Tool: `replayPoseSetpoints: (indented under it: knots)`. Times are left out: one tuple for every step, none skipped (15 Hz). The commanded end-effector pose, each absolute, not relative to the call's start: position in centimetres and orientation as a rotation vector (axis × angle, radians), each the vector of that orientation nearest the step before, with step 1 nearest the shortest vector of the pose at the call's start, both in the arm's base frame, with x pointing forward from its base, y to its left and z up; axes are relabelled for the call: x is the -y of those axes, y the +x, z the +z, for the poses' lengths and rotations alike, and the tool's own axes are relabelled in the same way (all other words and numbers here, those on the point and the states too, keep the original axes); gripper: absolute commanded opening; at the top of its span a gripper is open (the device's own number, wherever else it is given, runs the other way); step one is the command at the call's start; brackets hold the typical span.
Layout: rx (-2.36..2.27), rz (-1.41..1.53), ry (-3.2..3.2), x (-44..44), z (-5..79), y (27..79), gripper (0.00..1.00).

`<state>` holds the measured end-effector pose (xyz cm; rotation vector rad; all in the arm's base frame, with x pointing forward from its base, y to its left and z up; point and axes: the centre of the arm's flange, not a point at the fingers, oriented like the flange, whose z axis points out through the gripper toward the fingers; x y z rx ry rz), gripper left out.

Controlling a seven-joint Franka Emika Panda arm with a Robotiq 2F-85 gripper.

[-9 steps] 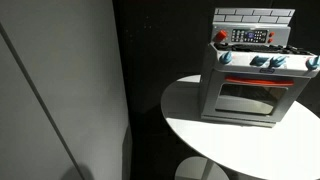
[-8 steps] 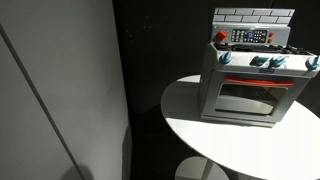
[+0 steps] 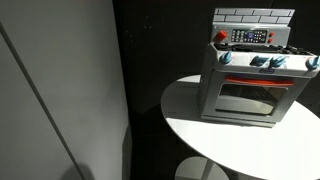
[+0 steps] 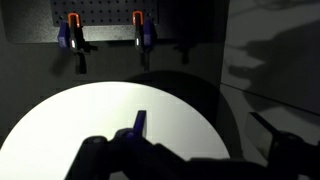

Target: Press the top button on the right side of the stove

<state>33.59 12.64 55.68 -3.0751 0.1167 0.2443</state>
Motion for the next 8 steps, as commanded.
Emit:
replayPoseSetpoints:
  knots:
    - [-0.16, 0.159, -3.098, -12.5, 57.1, 35.5, 1.0]
    - [-0.169, 0.135, -3.1, -12.4, 57.4, 36.0, 1.0]
    - [-0.18, 0.112, -3.102, -12.3, 57.7, 36.6, 1.0]
    - [-0.19, 0.09, -3.104, -12.2, 58.0, 37.3, 1.0]
    - [-0.205, 0.065, -3.107, -12.0, 58.4, 38.0, 1.0]
    - [-0.219, 0.047, -3.111, -11.8, 58.8, 38.7, 1.0]
    - [-0.244, 0.017, -3.115, -11.5, 59.3, 39.6, 1.0]
    - [-0.268, -0.006, -3.118, -11.2, 59.7, 40.5, 1.0]
